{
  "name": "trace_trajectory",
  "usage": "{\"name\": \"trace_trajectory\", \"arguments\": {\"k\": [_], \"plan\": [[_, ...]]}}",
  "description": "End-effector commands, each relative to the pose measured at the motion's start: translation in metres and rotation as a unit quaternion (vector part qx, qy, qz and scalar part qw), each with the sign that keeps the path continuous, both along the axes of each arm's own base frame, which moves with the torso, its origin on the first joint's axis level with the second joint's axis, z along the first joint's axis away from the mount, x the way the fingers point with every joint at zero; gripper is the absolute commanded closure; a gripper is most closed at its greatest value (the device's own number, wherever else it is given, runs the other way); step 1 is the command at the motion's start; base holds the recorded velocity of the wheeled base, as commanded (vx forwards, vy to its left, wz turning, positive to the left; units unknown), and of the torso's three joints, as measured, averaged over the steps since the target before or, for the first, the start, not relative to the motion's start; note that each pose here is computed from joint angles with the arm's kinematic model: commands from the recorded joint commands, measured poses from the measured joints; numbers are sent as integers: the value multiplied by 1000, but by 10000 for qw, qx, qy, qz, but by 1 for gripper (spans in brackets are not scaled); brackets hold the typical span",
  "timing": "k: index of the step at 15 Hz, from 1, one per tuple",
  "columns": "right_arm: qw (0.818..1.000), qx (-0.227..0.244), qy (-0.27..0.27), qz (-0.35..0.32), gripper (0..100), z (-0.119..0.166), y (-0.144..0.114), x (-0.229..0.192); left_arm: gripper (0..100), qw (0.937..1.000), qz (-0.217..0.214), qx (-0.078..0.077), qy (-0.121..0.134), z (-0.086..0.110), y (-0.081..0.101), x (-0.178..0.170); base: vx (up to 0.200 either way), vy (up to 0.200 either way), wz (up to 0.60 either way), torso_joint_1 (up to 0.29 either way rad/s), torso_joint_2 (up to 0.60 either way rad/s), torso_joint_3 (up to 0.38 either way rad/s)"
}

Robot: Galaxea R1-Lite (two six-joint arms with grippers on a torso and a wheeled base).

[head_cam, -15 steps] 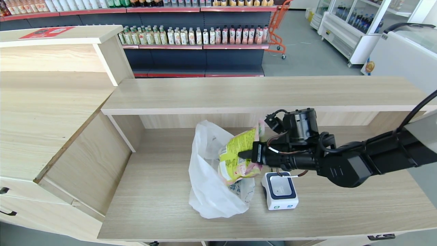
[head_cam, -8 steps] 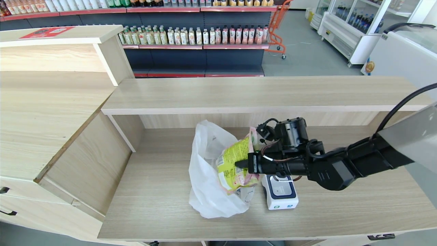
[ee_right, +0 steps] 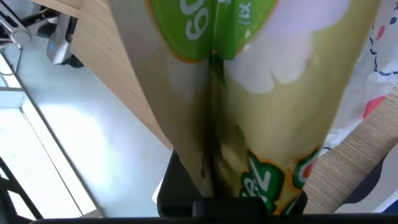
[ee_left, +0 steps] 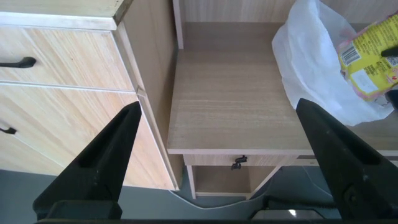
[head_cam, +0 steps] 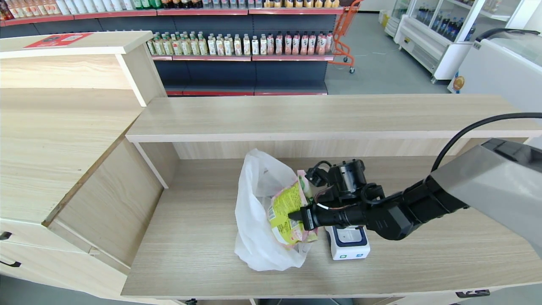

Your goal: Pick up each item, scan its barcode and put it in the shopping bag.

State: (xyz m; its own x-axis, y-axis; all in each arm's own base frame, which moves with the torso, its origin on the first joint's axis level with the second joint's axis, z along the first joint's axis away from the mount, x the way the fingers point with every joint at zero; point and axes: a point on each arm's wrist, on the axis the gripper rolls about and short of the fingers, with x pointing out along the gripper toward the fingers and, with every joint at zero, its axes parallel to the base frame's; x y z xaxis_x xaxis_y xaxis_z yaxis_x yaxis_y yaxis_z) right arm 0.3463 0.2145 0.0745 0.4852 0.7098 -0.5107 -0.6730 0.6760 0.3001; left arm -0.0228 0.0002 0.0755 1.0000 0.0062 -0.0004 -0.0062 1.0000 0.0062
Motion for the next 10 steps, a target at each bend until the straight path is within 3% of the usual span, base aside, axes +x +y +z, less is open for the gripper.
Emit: {"name": "trace_trajectory", "arguments": {"k": [1, 9, 10], "plan": [[10000, -43, -5, 42, 100, -8, 4, 5, 0, 10000, 0, 0, -2, 0, 0, 0, 0, 0, 0, 0, 0, 0], [9984, -224, -379, 347, 100, -20, 18, 17, 0, 10000, 7, 0, -2, 0, 0, 0, 0, 0, 0, 0, 0, 0], [9984, -198, -393, 360, 0, -19, 20, 17, 0, 10000, 0, 0, -2, 0, 0, 0, 0, 0, 0, 0, 0, 0]]}}
